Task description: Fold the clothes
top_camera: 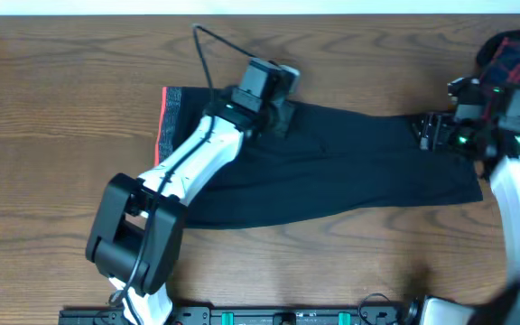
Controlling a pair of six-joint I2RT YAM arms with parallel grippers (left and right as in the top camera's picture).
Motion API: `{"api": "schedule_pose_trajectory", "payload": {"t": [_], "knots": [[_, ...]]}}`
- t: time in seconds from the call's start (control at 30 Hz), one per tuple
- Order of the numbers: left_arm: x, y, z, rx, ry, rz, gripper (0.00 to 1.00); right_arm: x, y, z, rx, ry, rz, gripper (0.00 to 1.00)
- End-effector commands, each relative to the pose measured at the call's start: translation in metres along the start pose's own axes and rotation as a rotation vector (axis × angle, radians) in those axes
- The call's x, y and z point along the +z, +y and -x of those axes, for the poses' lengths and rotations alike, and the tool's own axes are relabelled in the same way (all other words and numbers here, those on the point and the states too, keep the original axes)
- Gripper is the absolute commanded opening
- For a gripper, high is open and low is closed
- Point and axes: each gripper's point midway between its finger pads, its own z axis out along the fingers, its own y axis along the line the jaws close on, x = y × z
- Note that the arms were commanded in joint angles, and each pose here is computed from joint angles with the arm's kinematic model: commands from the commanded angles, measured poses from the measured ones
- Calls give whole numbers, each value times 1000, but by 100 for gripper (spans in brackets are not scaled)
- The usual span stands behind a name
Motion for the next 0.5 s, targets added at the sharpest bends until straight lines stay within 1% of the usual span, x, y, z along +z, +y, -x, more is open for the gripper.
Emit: {"api": "schedule_pose_trajectory", "payload": {"t": [0.0,0.03,0.13,0.17,0.23,0.3,0.47], "knots": [[7,-8,9,104,-36,-6,6,-44,16,10,-7,-78,-36,75],[12,-9,8,106,-38,-11,6,-54,21,8,-11,-86,-35,76],[32,-16,-2,120,-16,-43,6,-81,33,0,-18,-108,-36,87],[40,-19,-9,120,1,-65,6,-89,37,-4,-21,-115,-38,88],[53,-23,-23,115,37,-96,6,-100,42,-8,-26,-126,-38,89],[63,-24,-35,77,72,-97,6,-108,45,-11,-28,-134,-38,89],[69,-24,-45,24,105,-94,6,-108,47,-22,-11,-95,-35,87]]}}
